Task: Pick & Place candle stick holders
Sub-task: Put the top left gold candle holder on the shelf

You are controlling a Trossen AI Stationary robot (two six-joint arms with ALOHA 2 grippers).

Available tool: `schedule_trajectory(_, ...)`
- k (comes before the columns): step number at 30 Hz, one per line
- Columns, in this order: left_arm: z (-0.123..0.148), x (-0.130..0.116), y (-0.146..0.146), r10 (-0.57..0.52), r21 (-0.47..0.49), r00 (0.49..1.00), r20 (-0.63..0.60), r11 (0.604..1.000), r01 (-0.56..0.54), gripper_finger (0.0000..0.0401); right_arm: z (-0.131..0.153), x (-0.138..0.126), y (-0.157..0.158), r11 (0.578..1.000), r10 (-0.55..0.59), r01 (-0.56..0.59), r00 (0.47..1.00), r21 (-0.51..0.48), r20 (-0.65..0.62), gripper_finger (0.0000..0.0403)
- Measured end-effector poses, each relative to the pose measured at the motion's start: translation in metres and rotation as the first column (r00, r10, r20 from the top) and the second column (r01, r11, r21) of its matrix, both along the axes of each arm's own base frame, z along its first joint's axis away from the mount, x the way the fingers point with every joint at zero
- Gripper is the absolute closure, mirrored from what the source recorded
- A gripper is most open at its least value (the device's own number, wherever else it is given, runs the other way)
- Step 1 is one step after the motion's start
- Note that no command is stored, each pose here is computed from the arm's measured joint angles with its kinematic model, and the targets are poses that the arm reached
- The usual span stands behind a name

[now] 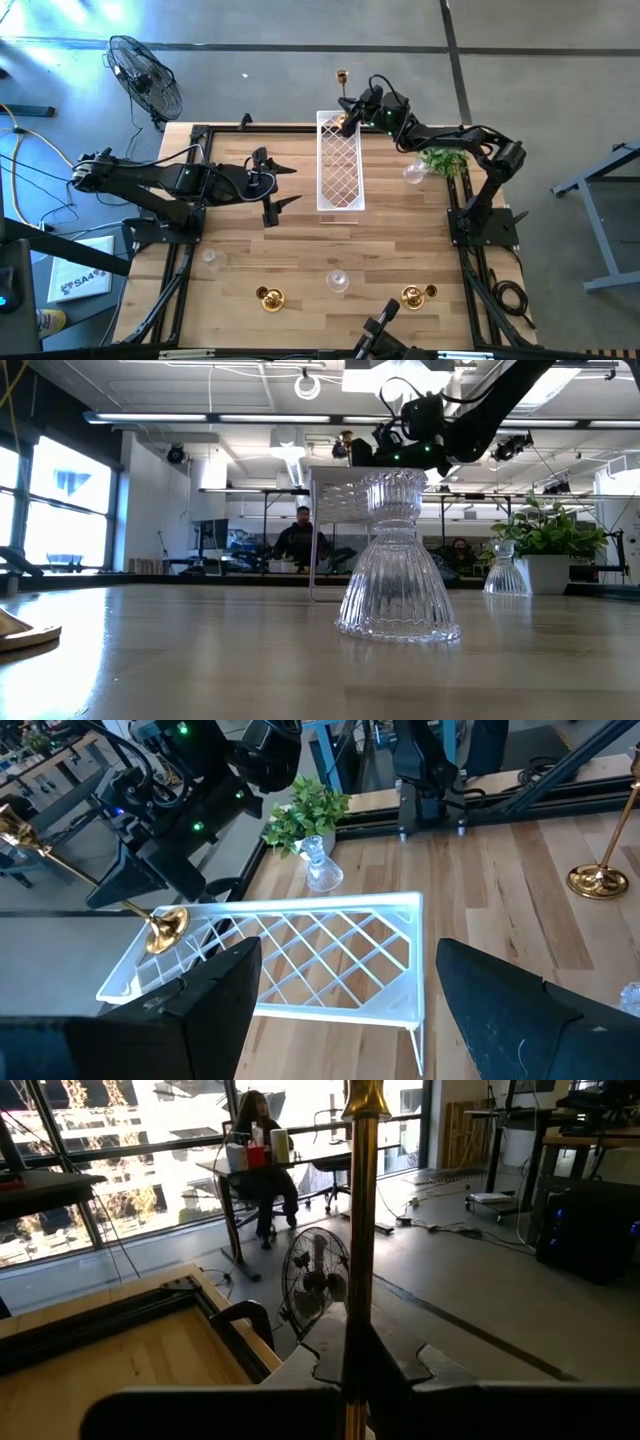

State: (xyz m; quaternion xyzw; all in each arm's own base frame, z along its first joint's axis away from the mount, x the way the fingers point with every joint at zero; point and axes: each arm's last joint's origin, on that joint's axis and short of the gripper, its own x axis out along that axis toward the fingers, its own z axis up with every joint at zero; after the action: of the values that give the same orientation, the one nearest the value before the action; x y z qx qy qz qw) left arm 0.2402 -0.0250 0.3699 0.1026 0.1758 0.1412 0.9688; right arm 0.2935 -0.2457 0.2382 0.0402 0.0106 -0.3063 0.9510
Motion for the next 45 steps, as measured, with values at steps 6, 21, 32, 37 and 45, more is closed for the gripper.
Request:
schedule_trajectory(6, 0.0, 0.0001, -0.0003, -0.008, -0.003, 1.0, 0.0, 1.0, 0.008, 0.0105, -0.0013, -0.0008, -0.0009, 1.0, 0.003, -0.003, 1.0, 0.013, -0.014, 0.0396)
schedule_trajectory(21, 0.0, 0.0001, -0.0002, -0.008, -0.004, 1.0, 0.0, 1.0, 0.008, 0.0105, -0.003, -0.0007, -0.0001, 0.999, 0.037, -0.036, 0.999, 0.026, -0.026, 0.0396)
schedule_trajectory(32, 0.0, 0.0001, -0.0003, -0.008, -0.004, 1.0, 0.0, 1.0, 0.008, 0.0105, -0.004, -0.0002, 0.0011, 0.996, 0.085, -0.084, 0.996, 0.019, -0.04, 0.0397)
schedule_trajectory(37, 0.0, 0.0001, -0.0003, -0.008, -0.004, 1.0, 0.0, 1.0, 0.008, 0.0105, -0.0015, -0.0001, 0.0011, 0.996, 0.085, -0.085, 0.996, 0.015, -0.002, 0.0397)
schedule_trajectory(45, -0.0013, -0.0004, -0.0002, -0.007, -0.007, 1.0, -0.013, 1.0, 0.007, 0.0105, -0.0006, 0.0006, 0.0015, 0.996, 0.089, -0.089, 0.996, 0.007, 0.014, 0.0397)
